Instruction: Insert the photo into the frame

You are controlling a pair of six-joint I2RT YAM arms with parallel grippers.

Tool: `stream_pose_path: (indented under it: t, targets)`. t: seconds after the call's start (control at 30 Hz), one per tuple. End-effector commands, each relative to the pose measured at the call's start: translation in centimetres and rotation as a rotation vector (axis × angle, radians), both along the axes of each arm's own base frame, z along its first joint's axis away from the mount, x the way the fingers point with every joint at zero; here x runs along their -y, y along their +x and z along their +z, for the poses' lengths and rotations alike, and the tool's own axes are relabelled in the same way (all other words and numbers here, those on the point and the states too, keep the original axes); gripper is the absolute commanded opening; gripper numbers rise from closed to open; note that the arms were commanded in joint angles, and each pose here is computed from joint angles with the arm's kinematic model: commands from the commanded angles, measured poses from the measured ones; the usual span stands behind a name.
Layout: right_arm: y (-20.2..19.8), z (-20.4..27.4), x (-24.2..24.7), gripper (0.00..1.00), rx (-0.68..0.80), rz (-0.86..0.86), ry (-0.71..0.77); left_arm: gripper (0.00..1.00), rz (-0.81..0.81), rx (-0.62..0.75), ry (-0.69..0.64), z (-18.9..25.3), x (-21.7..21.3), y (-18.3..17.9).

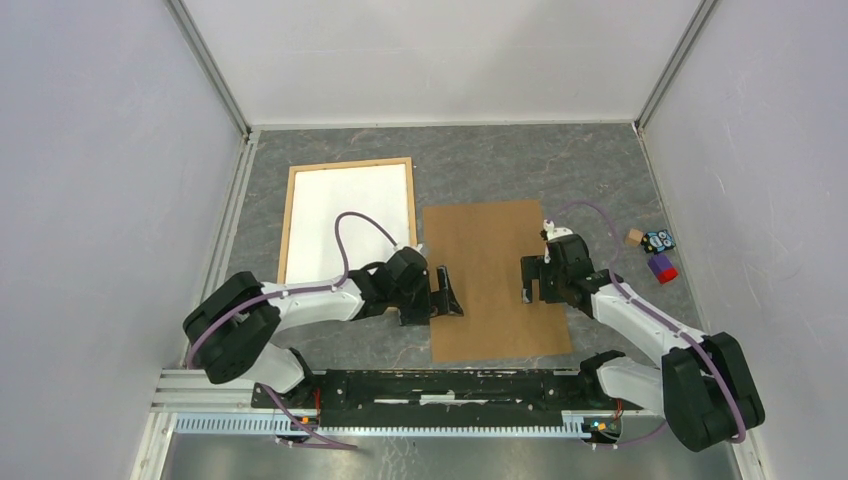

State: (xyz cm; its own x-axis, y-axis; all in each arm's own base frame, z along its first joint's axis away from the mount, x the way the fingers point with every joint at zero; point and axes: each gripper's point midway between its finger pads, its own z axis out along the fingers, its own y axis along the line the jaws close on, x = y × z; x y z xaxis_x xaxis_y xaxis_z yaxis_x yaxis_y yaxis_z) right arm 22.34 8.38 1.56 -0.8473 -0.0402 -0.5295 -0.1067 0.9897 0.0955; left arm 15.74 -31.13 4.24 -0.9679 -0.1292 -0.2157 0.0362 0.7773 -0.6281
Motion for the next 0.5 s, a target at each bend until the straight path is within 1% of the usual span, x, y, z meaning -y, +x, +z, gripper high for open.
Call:
stream_pose_path:
  t: [0.0,0.17,0.33,0.4,0.47]
  targets:
    - [-6.0,-2.7,-2.7,0.95,-0.236,0.03,0.171,1.0,-0.008,0.083,-0.189,5.1,4.5,2.3]
    - [-6.0,-2.5,-3.1,0.95,-0.21,0.013,0.208,1.0,-0.011,0.129,-0.236,8.5,5.8,3.4]
    - [-6.1,-2.6,-3.2,0.95,-0.202,0.003,0.224,1.0,-0.019,0.164,-0.267,10.6,6.5,4.0]
    - [-6.1,-2.7,-2.8,0.95,-0.19,-0.016,0.211,1.0,-0.025,0.169,-0.26,11.0,6.5,4.2]
    - [-5.6,-2.6,-1.8,0.95,-0.167,-0.04,0.16,1.0,-0.029,0.173,-0.229,10.9,5.7,4.1]
